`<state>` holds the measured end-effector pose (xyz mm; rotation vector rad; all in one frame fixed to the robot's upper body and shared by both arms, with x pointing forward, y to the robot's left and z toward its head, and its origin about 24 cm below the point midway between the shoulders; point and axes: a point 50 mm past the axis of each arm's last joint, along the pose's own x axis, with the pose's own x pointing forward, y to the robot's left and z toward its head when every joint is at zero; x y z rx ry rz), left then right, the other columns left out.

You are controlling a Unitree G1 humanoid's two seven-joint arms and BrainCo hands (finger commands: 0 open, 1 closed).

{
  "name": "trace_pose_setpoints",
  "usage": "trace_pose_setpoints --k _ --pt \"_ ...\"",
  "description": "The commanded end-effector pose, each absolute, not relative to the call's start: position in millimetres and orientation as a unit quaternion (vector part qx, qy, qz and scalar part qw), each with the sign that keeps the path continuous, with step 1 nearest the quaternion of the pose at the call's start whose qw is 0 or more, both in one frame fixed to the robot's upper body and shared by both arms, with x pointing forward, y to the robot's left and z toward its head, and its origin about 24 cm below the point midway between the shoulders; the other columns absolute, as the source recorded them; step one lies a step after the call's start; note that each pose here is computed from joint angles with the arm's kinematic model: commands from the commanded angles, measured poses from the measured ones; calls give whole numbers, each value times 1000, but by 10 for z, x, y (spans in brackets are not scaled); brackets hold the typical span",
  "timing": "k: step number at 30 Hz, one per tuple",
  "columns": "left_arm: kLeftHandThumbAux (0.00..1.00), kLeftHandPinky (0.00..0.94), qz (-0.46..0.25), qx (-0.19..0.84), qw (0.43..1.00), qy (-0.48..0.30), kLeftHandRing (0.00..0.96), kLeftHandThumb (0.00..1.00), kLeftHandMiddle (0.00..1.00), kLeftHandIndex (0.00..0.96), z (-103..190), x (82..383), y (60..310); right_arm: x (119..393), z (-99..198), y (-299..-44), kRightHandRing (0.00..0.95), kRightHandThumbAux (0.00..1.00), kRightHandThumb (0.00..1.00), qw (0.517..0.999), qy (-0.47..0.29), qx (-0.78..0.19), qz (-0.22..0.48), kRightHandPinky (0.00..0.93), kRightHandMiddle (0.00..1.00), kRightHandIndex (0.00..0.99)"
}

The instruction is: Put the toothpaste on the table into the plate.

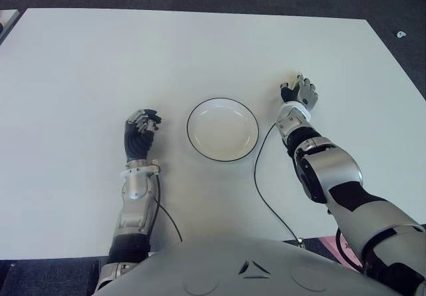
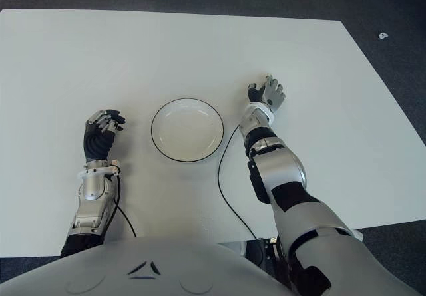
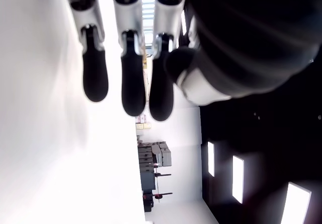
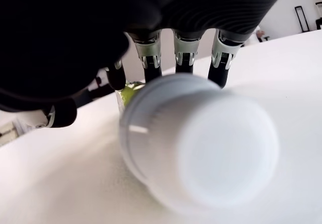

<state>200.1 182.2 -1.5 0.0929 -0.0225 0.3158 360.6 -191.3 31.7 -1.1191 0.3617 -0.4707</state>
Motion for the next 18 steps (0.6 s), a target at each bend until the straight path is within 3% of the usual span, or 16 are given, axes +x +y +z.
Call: trace_pose_setpoints --k 1,18 --pt "719 507 160 51 984 53 502 711 512 432 -237 1862 1853 3568 284 -1915 0 193 632 810 137 -521 -232 0 0 0" --pt "719 523 158 50 985 50 509 713 522 433 -243 1884 1853 3545 304 -1886 0 165 675 810 95 -514 -267 0 0 0"
